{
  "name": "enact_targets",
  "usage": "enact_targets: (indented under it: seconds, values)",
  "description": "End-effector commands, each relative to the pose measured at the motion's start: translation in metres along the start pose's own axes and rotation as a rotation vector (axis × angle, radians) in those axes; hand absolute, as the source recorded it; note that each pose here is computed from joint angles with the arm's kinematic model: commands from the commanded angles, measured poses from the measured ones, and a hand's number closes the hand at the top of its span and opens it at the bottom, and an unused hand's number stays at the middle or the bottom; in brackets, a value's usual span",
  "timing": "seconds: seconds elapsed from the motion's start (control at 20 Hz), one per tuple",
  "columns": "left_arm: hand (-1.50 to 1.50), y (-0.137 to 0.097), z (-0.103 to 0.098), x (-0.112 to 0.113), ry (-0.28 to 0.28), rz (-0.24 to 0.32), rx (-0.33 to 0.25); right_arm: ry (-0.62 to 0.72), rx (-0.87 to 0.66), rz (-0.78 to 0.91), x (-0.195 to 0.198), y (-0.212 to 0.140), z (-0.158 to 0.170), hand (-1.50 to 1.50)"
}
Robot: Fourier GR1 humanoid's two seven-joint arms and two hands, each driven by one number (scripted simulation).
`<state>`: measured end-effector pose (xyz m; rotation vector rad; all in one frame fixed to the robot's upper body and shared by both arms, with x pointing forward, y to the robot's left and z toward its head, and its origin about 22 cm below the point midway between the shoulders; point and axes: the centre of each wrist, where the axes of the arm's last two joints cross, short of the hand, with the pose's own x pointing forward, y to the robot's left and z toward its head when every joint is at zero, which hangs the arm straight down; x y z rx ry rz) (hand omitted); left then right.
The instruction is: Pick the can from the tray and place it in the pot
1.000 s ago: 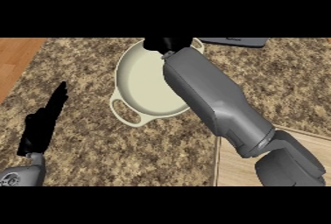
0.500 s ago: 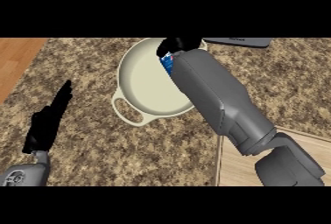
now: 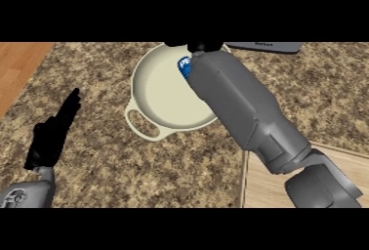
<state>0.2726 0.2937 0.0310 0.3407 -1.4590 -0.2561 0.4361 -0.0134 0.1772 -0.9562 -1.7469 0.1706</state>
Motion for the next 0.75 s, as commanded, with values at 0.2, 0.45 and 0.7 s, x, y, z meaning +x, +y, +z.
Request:
enact_targets:
  seconds: [0.2, 0.45, 0.7]
  values:
    - [0.00, 0.006, 0.008, -0.012, 0.035, -0.008, 0.011, 0.054, -0.034, -0.258, 0.004, -0.007, 0.004, -1.50]
    - [0.00, 0.001, 0.010, -0.010, 0.062, -0.010, 0.051, 0.062, 0.058, -0.344, -0.020, -0.002, 0.026, -1.50]
    - [0.00, 0.020, 0.022, -0.026, 0.088, 0.001, 0.099, 0.050, 0.080, -0.417, -0.025, 0.000, 0.053, -1.50]
